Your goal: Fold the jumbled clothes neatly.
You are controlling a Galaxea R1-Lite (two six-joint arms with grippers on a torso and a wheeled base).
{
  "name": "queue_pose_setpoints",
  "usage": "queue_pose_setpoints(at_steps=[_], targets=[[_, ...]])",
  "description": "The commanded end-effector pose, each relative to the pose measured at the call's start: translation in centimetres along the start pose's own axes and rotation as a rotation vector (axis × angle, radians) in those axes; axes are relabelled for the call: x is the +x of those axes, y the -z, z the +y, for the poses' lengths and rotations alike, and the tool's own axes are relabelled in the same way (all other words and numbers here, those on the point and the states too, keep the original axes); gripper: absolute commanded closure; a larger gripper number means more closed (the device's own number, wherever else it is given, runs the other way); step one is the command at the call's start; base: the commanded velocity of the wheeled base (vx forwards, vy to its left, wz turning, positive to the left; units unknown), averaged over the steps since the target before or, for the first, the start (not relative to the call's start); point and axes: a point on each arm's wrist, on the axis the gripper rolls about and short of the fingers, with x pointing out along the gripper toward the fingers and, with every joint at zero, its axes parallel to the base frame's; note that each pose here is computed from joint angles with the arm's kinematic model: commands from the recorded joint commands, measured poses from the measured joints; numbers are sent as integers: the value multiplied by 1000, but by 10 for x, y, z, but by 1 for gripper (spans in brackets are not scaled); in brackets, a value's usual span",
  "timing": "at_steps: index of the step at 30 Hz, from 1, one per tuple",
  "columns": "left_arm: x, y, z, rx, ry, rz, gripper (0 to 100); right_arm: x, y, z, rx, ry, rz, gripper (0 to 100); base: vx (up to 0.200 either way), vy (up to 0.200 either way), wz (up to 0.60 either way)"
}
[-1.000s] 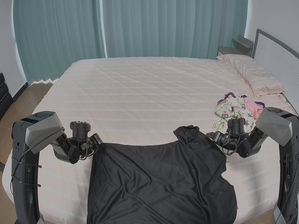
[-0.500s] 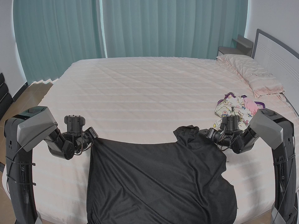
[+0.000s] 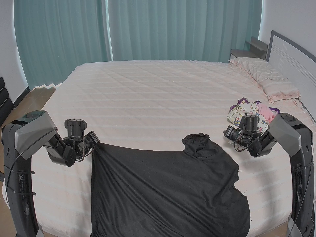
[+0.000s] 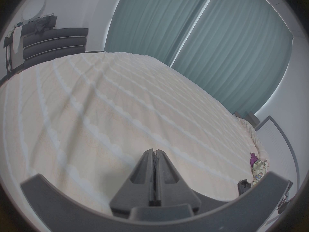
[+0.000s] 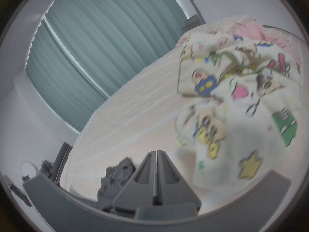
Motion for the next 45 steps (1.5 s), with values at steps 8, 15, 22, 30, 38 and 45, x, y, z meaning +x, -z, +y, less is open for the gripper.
queue_pose_setpoints(at_steps=[8, 15, 22, 30, 38, 45], targets=[[-5, -9, 2, -3, -5, -20, 100, -19, 3, 3, -16, -35, 76, 0, 0, 0, 0], [-5, -2, 4, 0, -16, -1, 100, -10, 40, 10, -126, -63, 179, 0, 0, 0, 0], [-7, 4, 9, -3, -30, 16, 100, 2, 58, 20, -143, -91, 202, 100, 0, 0, 0], [-9, -1, 7, 3, -45, -15, 100, 2, 23, 23, -110, -67, 74, 100, 0, 0, 0], [-7, -12, -1, -5, -44, -70, 100, -3, -24, 37, -60, -54, -85, 100, 0, 0, 0], [-8, -9, 0, -2, -49, -61, 100, -15, 11, 19, -77, -66, 105, 0, 0, 0, 0]])
